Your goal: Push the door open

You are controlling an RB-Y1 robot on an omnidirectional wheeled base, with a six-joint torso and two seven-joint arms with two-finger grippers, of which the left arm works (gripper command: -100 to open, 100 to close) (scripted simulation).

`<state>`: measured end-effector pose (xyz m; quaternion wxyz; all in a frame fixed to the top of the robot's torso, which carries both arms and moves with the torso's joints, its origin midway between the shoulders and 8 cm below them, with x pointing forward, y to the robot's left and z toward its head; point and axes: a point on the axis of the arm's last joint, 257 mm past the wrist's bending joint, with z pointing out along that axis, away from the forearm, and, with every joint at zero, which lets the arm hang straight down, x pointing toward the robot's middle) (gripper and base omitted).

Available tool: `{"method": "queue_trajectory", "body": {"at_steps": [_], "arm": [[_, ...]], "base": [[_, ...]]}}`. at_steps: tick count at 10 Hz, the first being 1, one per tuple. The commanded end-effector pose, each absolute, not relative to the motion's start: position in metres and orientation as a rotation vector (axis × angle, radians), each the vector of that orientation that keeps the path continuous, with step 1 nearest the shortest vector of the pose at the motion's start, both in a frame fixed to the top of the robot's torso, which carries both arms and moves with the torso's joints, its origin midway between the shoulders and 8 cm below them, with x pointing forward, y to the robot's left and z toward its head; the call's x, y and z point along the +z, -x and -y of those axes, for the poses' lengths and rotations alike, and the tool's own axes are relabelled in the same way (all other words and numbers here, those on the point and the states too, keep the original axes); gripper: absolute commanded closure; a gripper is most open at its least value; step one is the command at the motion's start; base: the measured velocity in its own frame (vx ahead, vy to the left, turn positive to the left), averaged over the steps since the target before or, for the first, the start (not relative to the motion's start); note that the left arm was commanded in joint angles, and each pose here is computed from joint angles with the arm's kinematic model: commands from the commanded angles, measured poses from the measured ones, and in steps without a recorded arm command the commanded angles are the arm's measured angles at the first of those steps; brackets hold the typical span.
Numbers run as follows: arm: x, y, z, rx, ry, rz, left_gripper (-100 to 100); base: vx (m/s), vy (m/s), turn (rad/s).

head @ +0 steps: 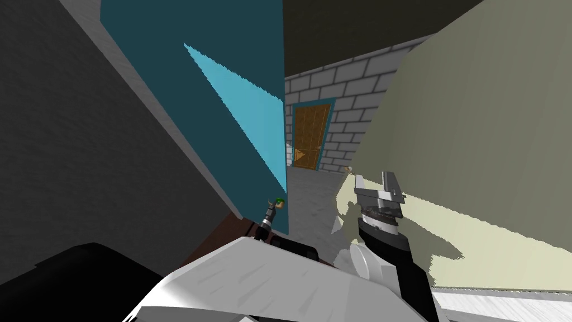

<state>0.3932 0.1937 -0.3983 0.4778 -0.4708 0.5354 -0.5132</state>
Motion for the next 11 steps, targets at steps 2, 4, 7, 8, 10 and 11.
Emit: {"method": "queue_trajectory", "body": {"at_steps": [2,4,7,8,10,11], "arm": [[-0.391,-0.401,-0.221,-1.212,1.143,-1.271,100],[-0.391,-0.403,-0.233,-1.189,1.15,-1.257,100],[-0.39,-0.406,-0.253,-1.152,1.166,-1.227,100],[-0.39,-0.407,-0.257,-1.145,1.17,-1.22,100],[-0.389,-0.408,-0.268,-1.125,1.183,-1.199,100],[-0.389,-0.409,-0.275,-1.112,1.193,-1.184,100]], "base": [[0.199,-0.078,0.059],[0.173,-0.089,0.053],[0.152,-0.077,0.072],[0.116,-0.065,0.065],[0.154,-0.059,0.071],[0.145,-0.101,0.083]]}}
